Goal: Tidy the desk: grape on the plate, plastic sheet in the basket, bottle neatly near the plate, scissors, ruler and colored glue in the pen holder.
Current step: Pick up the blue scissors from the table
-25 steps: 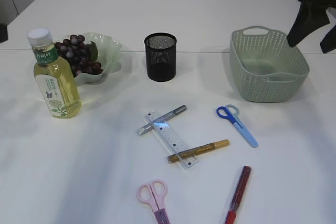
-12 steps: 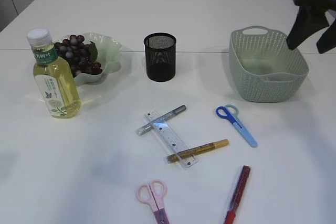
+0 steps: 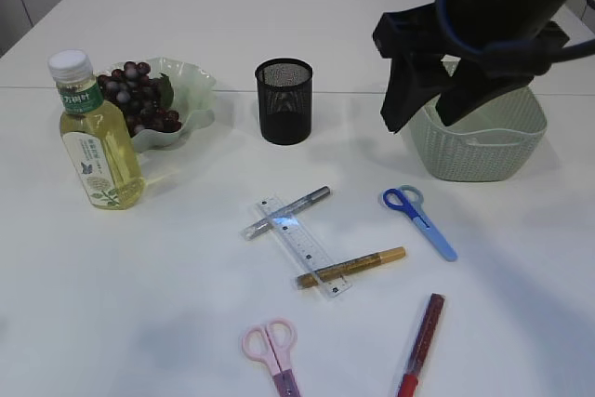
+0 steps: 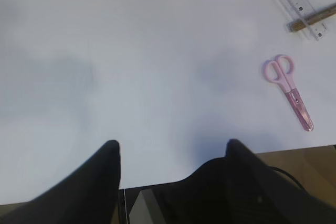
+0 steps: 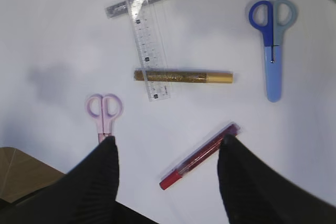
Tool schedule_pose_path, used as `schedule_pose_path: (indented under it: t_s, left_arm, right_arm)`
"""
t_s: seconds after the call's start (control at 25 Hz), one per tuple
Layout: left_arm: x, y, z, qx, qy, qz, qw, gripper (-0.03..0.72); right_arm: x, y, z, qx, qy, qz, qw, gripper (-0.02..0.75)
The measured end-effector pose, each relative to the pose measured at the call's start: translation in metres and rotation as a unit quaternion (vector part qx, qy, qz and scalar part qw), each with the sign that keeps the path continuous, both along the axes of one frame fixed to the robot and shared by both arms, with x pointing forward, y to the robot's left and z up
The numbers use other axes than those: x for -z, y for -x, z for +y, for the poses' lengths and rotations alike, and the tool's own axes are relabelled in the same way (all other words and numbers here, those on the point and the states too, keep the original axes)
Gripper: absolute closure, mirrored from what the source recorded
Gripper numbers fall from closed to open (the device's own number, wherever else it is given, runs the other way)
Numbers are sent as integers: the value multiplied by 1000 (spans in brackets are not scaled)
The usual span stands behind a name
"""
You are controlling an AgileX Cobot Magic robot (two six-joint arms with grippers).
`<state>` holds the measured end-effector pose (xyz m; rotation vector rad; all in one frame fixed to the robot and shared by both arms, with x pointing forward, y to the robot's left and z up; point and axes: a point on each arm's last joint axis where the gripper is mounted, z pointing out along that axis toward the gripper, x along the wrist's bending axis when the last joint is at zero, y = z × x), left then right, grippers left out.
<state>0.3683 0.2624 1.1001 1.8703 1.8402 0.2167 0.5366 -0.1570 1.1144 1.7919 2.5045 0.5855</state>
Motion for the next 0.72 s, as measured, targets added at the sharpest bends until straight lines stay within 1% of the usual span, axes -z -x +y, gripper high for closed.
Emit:
schedule_pose_path:
  t_s: [0.12,0.36,0.56,0.72]
  left_arm:
    - [0,1,0,1,2,3,1000,237]
    - [1,5,-4,8,23,31,999,284]
    - [1,9,-7,18,37,48,998,295]
    - [1,10,-9,22,47,53,997,297]
  right_arm:
    - [0,3,6,1,0,3,1000,269]
    - [5,-1,5,22,11,10,1000,269]
    - [18,-1,17,10,24,25,999,269]
    - [33,10,27,5,35,53,998,269]
